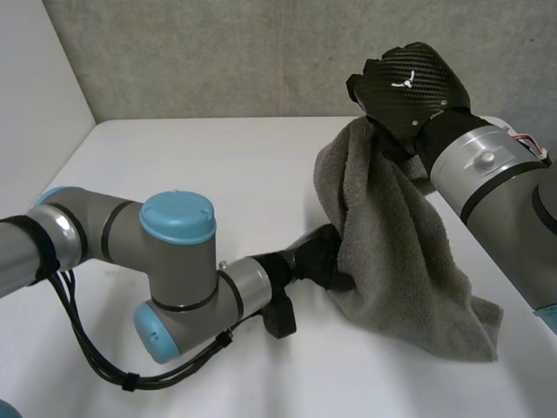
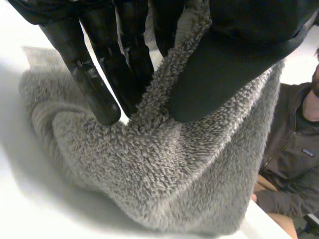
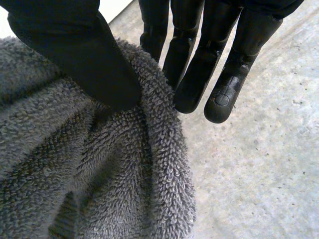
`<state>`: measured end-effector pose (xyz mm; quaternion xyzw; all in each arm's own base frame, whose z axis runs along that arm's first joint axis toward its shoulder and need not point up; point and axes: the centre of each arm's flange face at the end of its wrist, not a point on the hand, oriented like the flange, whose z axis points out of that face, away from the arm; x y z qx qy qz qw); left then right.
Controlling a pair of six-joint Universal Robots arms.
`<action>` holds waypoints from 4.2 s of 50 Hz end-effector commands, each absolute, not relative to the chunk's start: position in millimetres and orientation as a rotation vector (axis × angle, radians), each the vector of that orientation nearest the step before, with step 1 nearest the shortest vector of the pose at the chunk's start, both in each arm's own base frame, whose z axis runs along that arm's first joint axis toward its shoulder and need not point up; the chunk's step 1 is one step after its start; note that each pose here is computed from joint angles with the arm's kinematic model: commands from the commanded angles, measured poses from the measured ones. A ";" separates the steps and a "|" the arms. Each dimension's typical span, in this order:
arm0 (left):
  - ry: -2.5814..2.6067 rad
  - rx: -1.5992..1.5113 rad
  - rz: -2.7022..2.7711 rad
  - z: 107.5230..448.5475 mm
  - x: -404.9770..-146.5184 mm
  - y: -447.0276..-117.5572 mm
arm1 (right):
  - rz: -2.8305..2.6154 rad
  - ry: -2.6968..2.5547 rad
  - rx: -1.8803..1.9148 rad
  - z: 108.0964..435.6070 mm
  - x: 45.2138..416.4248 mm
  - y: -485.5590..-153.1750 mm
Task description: Fold the towel.
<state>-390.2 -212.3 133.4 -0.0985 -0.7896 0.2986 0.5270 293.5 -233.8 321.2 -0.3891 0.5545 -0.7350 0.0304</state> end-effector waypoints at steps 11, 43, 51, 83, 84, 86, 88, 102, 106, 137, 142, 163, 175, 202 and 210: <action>-1.657 -0.183 1.620 299.8 -287.7 -323.7 | -2.298 1.691 -1.247 297.9 305.5 -254.6; -2.119 -1.043 1.568 202.3 -290.9 -287.7 | -1.830 1.950 -1.597 213.3 318.0 -263.9; -1.768 -0.882 2.190 302.3 -311.1 -362.8 | -2.624 1.502 -1.263 285.4 346.7 -329.6; -2.165 -1.243 1.663 141.2 -295.4 -247.2 | -1.682 2.008 -1.749 143.0 301.4 -250.4; -2.188 -1.279 1.621 142.4 -292.0 -238.8 | -1.634 2.029 -1.756 147.9 298.2 -244.4; -2.208 -1.313 1.578 144.6 -287.9 -230.0 | -1.597 2.048 -1.760 155.1 294.7 -238.9; -2.238 -1.339 1.503 149.9 -280.6 -214.4 | -1.558 2.067 -1.746 166.4 291.0 -231.3; -2.133 -1.309 1.677 199.3 -285.1 -218.2 | -1.790 2.063 -1.306 232.7 287.3 -263.1; -2.112 -1.271 1.758 213.1 -284.9 -235.8 | -1.787 2.047 -1.295 228.9 294.1 -273.9; -2.238 -1.234 1.494 149.8 -273.5 -326.5 | -1.637 2.035 -1.364 171.2 318.0 -303.5; -2.210 -1.240 1.495 142.3 -277.2 -328.4 | -1.610 2.058 -1.367 165.3 314.2 -301.3; -2.092 -1.275 1.487 145.9 -289.2 -322.2 | -1.597 2.089 -1.363 158.8 306.6 -304.0; -1.946 -1.285 1.718 240.7 -279.5 -277.8 | -1.747 1.962 -1.279 188.7 316.8 -325.5; -1.886 -1.277 1.817 278.7 -259.7 -225.4 | -1.367 1.774 -1.291 148.1 352.9 -291.5; -1.923 -1.272 1.781 267.2 -258.4 -231.5 | -1.391 1.762 -1.291 155.8 352.7 -292.6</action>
